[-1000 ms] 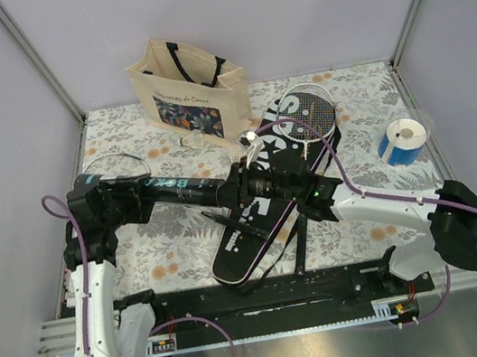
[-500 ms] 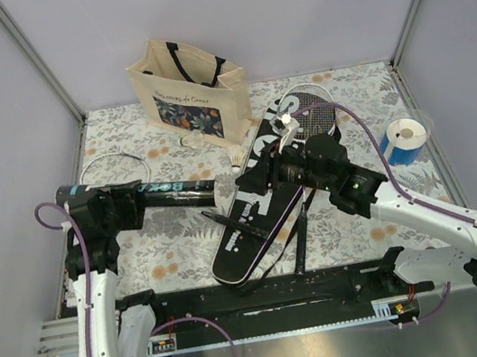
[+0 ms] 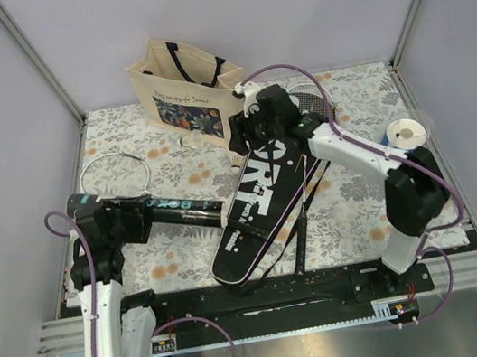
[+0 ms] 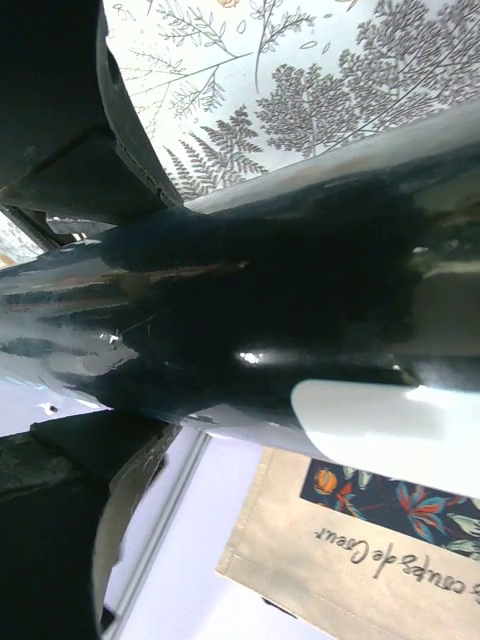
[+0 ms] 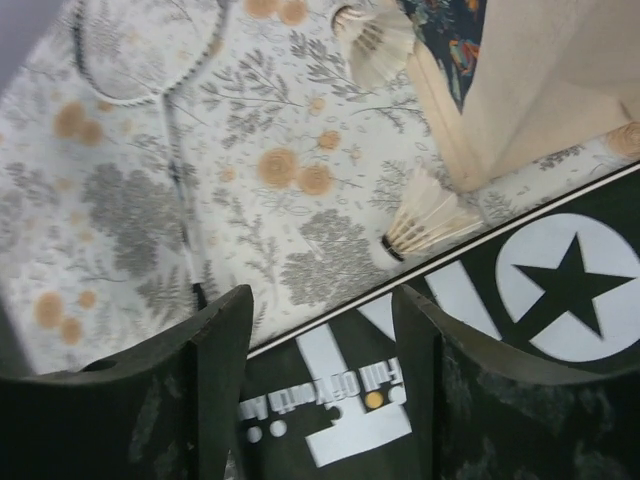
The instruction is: Pack up the badminton gear
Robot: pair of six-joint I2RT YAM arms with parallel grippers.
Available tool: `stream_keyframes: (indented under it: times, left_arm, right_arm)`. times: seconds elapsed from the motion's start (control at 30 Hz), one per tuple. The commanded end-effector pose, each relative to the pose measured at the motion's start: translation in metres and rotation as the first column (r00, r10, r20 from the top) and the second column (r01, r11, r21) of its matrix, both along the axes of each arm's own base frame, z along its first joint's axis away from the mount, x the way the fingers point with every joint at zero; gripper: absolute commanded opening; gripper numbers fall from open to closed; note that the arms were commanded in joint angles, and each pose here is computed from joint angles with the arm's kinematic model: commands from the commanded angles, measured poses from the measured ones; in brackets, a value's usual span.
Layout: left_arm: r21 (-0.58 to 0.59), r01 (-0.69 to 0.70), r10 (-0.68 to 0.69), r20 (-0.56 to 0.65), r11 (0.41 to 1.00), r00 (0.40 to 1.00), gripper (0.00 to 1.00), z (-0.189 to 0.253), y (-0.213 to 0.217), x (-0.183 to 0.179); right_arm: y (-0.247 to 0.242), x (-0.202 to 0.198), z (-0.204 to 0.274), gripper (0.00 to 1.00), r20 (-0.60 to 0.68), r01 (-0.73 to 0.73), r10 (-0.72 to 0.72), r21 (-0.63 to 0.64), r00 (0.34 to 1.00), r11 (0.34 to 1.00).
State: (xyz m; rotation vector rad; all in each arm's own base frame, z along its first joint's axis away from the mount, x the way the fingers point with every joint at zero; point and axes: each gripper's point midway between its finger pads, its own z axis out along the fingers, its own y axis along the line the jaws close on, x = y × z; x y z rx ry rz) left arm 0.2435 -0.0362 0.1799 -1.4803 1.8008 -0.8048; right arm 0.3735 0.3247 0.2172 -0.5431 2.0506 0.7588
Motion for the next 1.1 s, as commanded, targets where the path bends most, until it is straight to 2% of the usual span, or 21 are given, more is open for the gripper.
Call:
stream_keyframes:
  times: [0.0,0.13,0.47,0.67,1.07]
  left_arm:
    - [-0.053,0.109,-0.105,0.072,0.993,0.992,0.22,0.015,-0.021,-0.004]
    - [-0.071,0.124,-0.119,0.082,0.990,0.990,0.22,0.018,-0.026,-0.011]
    - [-0.069,0.145,-0.136,0.123,0.987,0.983,0.22,0.040,-0.029,-0.013]
    - [-0.083,0.132,-0.122,0.117,0.988,0.986,0.21,0.041,-0.028,-0.011]
    - [-0.089,0.129,-0.117,0.125,0.988,0.985,0.21,0.046,-0.028,-0.011]
  right_arm:
    - [-0.006,0.033,-0.025,0.69,0.051,-0.033,0.044,-0.210,0.998,0.977]
    - [0.003,0.051,-0.051,0.76,0.022,-0.069,0.078,-0.273,0.997,0.959]
    - [0.019,0.080,-0.083,0.78,0.015,-0.103,0.114,-0.326,0.993,0.940]
    - [0.021,0.104,-0.101,0.82,0.034,-0.045,0.063,-0.374,0.997,0.926]
    - [0.027,0.105,-0.124,0.84,-0.044,-0.090,0.079,-0.389,0.996,0.917]
